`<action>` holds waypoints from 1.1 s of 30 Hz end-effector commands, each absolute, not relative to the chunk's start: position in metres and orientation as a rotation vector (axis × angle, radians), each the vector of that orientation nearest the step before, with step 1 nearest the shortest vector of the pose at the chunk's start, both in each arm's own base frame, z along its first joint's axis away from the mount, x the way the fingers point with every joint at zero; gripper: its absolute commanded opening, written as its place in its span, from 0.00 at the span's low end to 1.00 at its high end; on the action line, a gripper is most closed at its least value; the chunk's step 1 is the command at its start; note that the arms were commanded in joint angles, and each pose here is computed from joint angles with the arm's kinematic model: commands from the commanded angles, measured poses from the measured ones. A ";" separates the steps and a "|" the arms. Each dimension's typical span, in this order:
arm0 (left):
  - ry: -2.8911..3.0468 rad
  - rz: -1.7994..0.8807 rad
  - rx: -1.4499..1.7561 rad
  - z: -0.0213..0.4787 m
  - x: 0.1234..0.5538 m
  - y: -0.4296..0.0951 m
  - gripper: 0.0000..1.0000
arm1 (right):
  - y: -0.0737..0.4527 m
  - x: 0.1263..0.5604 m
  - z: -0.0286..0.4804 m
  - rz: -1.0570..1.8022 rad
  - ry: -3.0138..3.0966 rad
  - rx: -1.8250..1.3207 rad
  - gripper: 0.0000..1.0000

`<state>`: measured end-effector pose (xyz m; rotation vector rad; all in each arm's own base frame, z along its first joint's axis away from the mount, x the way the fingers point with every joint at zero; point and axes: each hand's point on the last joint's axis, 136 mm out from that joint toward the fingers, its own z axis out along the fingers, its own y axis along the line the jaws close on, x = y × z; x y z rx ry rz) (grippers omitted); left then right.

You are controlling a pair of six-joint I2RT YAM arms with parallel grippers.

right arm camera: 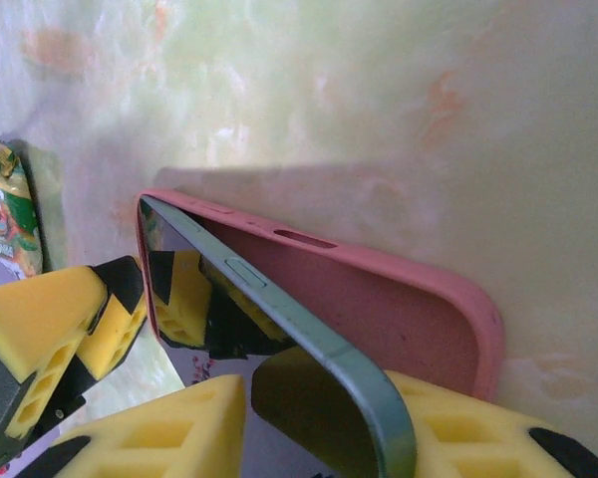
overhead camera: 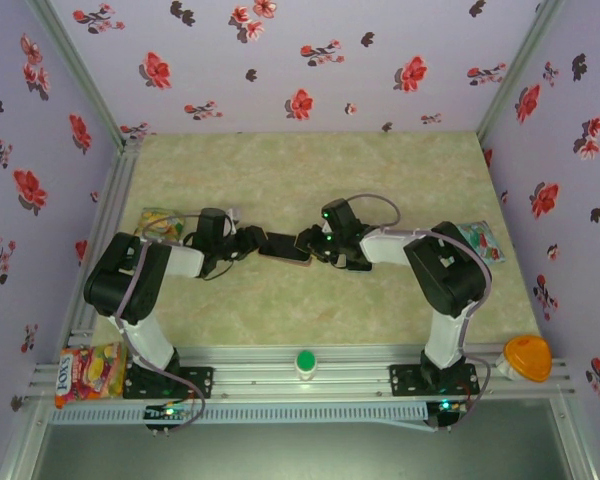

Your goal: Put the phone into the phone case

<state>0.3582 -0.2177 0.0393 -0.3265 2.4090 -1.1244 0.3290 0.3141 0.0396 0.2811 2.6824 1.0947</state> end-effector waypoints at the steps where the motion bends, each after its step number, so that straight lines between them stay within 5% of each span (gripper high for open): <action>1: 2.462 -1.189 -0.299 0.036 0.336 -0.229 0.43 | 0.302 0.304 0.005 0.933 2.850 0.282 0.43; 33: 2.409 -1.239 -0.283 0.032 0.334 -0.236 0.43 | 0.299 0.300 0.025 0.510 3.044 0.143 0.71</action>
